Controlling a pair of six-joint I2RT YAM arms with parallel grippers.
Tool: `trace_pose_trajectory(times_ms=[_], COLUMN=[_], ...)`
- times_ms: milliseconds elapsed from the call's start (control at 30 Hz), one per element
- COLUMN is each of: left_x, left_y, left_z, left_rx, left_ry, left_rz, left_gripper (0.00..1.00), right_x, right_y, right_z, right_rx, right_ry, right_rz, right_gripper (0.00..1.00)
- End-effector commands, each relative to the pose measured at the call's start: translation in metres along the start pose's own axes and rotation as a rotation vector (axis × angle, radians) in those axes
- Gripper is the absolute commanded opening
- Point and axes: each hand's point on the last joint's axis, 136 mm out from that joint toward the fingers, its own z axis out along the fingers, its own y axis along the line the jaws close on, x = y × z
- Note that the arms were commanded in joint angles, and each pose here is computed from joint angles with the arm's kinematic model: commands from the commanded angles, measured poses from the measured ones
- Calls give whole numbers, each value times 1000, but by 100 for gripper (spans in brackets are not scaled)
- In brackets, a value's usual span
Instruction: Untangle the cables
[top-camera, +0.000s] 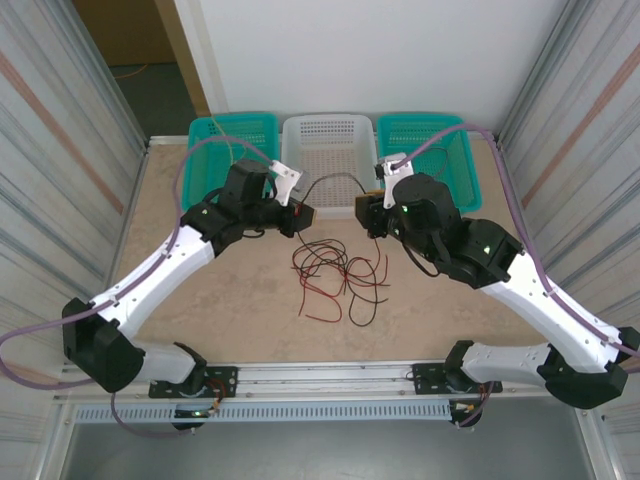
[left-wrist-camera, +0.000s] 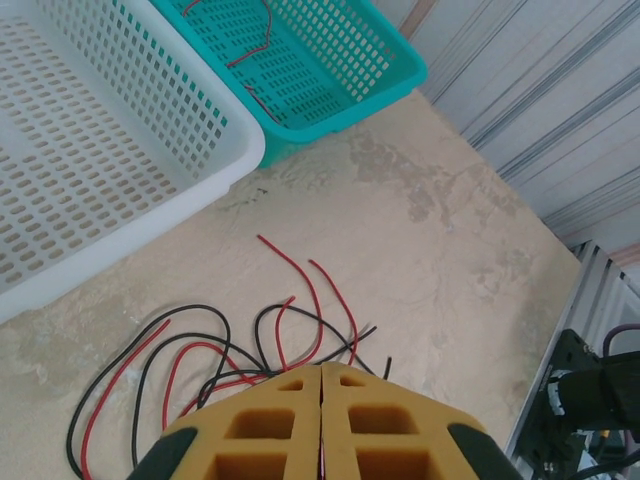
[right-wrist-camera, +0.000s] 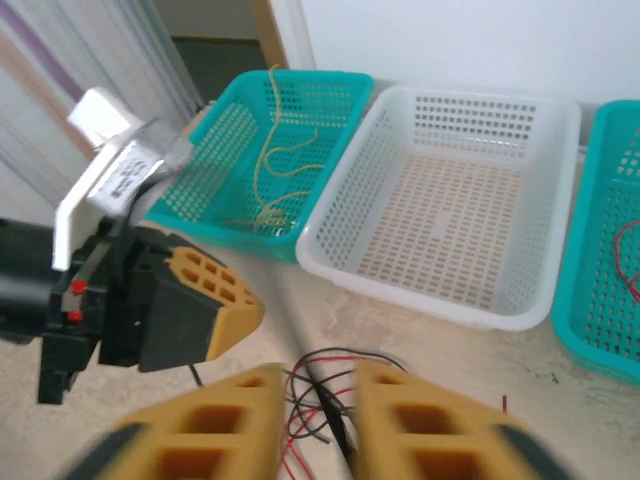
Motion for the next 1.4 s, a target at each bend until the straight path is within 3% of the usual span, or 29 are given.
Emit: trace_pose_trajectory(times_ms=[0,33,167,367,567,600,733,800,900,1233,1367], left_x=[-18,-20,-39,-98,-142,-145,-150,-150,-144,-106,-104], left_y=[7,19,54,71,133,141,159,156,147,131,138], left_z=[-10,-11,-14,-9,20,29,52,56,56,56,63], left_rx=[-23,-48,-34,-18,-175,-175,-163,-148,-169,-284,-299], left_ry=[-44,-40,-73,-154,-170,-161,-151,-158,-164,-18,18], left_rz=[-79,-141,-344,-364,-482,-507,-546,-522,-457,-288,-273], left_gripper=[0,0,0,0,0,4,58,71,98,98,90], right_x=[2,4,12,32,50,52,58,62,73,92,92], right_y=[-30,-40,-67,-80,-74,-74,-77,-80,-84,-79,-79], right_z=[-2,-2,-9,-7,3,3,2,3,10,37,38], right_rx=[119,150,196,180,154,153,167,182,200,202,203], right_ry=[-7,-1,0,24,92,101,113,122,164,264,264], right_rz=[63,83,171,251,269,271,268,265,273,274,279], right_gripper=[72,80,83,83,80,80,80,81,81,79,79])
